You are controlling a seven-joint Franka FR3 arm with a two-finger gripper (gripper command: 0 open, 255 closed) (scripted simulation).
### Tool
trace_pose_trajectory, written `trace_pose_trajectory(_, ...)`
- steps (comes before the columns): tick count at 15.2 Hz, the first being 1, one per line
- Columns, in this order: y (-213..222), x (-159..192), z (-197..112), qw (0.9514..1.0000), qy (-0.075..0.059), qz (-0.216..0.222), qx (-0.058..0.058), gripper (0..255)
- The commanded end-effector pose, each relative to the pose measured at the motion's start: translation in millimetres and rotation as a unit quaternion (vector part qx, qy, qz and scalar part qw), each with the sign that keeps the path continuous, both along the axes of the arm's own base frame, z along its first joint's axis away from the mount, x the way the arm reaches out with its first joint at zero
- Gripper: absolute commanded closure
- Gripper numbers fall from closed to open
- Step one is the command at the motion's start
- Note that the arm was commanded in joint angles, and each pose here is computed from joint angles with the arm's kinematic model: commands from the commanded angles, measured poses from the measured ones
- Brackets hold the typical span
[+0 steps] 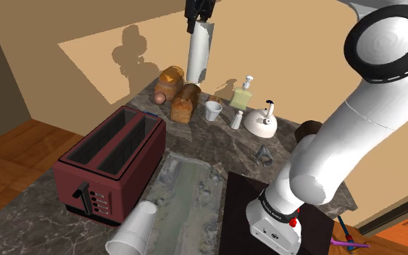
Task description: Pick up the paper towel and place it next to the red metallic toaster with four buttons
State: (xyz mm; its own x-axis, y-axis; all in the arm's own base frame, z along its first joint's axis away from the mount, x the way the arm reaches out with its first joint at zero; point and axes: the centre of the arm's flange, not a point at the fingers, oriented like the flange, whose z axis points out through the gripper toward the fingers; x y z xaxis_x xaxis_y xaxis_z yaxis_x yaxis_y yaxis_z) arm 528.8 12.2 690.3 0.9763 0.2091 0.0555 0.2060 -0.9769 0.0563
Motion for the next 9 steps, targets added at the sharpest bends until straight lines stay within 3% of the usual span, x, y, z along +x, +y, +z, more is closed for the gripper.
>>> trace_pose_trajectory(1, 25.9, 7.1, -0.3, 1.0000, 0.000, -0.001, 0.000, 255)
trace_pose_trajectory(9, 127.2, 36.9, 0.0, 1.0000, 0.000, -0.001, 0.000, 255)
